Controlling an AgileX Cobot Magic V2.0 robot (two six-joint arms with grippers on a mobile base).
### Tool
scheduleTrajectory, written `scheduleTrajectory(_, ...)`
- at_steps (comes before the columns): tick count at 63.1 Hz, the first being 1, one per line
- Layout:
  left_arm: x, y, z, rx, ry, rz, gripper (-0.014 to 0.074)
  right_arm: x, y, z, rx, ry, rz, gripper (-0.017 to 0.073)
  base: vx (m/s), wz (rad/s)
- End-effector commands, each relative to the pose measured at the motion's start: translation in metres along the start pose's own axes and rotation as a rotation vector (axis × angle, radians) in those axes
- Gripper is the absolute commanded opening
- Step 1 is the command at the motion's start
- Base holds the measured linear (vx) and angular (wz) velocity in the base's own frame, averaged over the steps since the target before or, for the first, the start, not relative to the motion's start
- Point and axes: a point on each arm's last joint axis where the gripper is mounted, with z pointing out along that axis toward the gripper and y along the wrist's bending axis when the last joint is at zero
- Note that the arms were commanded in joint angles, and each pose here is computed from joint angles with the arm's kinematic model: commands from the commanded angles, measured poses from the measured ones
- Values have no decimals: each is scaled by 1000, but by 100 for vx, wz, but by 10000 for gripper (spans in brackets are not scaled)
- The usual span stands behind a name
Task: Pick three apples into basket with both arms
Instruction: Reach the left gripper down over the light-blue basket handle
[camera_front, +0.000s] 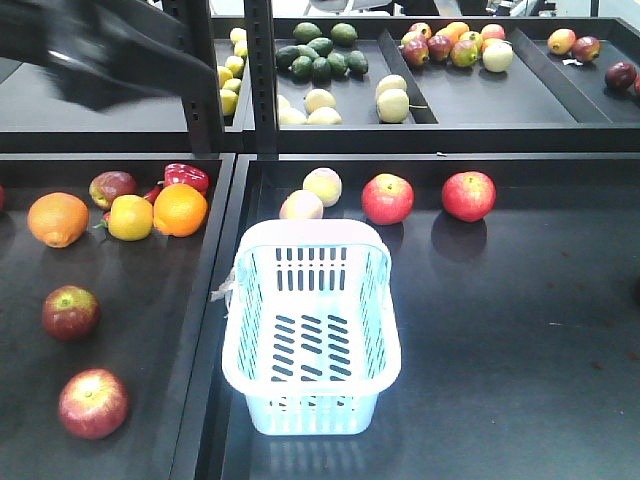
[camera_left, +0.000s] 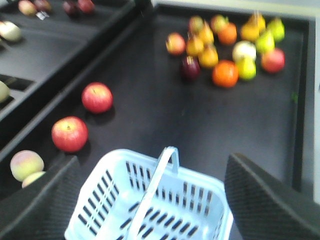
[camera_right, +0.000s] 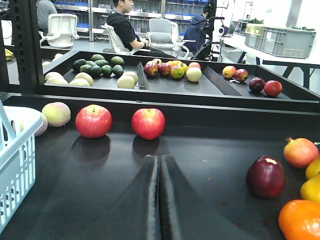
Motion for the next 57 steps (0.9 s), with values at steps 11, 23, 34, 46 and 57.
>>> scheduleTrajectory(11, -5, 4, 62, 103, 91, 75, 551, -4, 0, 0, 6, -73, -14, -3, 0, 0)
scheduleTrajectory(23, 18, 15, 103, 156, 177, 48, 551, -4, 0, 0, 6, -73, -14, -3, 0, 0)
scheduleTrajectory(34, 37, 27, 123, 143, 258, 46, 551, -4, 0, 0, 6, -73, -14, -3, 0, 0)
scheduleTrajectory(46, 46, 35, 134, 130, 277, 36, 551, -4, 0, 0, 6, -73, -14, -3, 0, 0)
scheduleTrajectory(57, 55, 40, 142, 129, 305, 30, 551, -4, 0, 0, 6, -73, -14, -3, 0, 0)
